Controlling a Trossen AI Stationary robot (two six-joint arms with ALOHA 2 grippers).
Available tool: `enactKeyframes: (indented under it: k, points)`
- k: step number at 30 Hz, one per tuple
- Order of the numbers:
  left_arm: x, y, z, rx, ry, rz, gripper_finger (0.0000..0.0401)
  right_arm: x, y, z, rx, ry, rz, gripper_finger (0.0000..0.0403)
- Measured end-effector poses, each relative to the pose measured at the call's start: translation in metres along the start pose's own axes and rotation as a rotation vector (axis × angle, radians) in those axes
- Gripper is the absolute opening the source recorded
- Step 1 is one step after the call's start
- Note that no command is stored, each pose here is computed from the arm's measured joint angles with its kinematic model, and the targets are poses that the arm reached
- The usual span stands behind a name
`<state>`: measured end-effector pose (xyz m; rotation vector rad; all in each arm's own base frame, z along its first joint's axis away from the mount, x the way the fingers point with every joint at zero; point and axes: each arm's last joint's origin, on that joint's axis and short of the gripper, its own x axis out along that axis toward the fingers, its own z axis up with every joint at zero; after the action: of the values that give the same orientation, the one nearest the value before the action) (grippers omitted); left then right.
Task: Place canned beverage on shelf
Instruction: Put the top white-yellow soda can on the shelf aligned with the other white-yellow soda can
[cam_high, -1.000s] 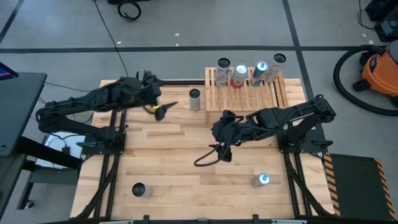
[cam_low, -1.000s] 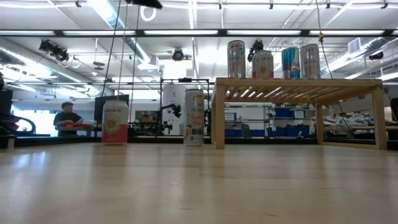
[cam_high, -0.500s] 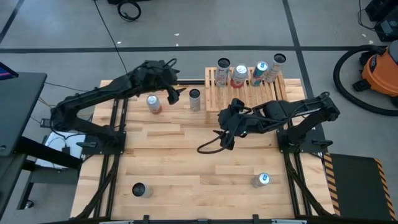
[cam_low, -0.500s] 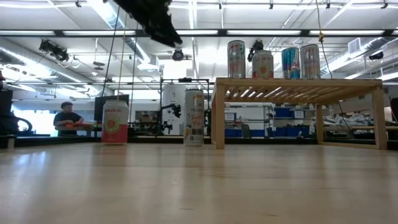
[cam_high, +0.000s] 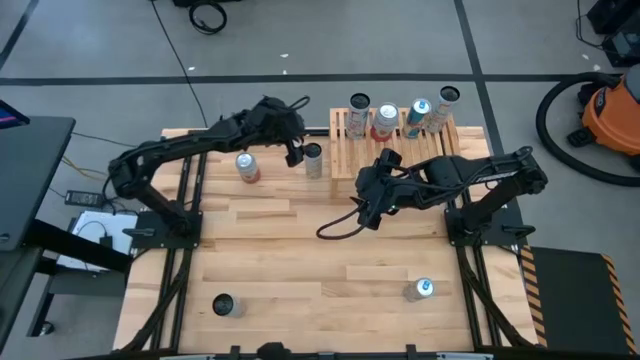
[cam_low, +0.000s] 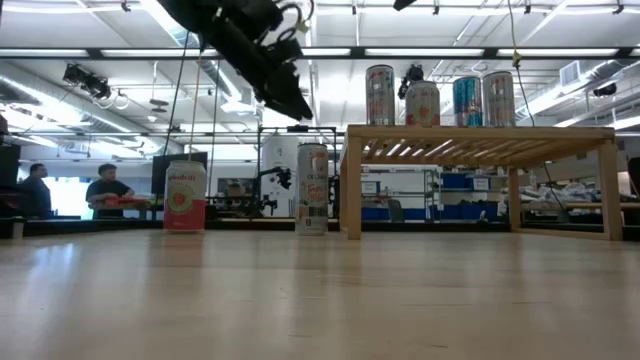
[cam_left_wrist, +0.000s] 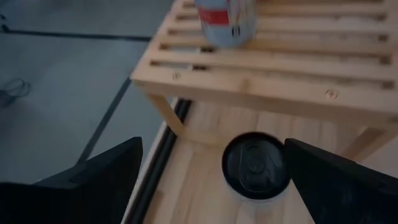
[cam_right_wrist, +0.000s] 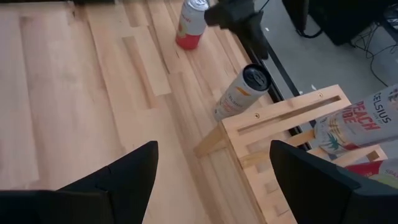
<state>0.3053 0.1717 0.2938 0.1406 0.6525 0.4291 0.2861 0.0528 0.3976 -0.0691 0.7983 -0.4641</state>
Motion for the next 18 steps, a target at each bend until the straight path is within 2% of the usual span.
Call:
enactKeyframes:
  k: [7,12,18]
  points:
    - [0.019,-0.003,-0.007,-0.006,0.026,-0.012,0.0391,0.001,-0.001,0.000,0.000,0.008,0.001,0.0318]
    - [0.022,-0.005,-0.008,-0.037,0.022,-0.065,0.0391,0.001,-0.001,0.000,-0.001,0.008,0.001,0.0318]
    - [0.022,-0.004,-0.008,-0.062,0.021,-0.066,0.0391,0.001,-0.001,0.000,0.000,0.009,0.001,0.0318]
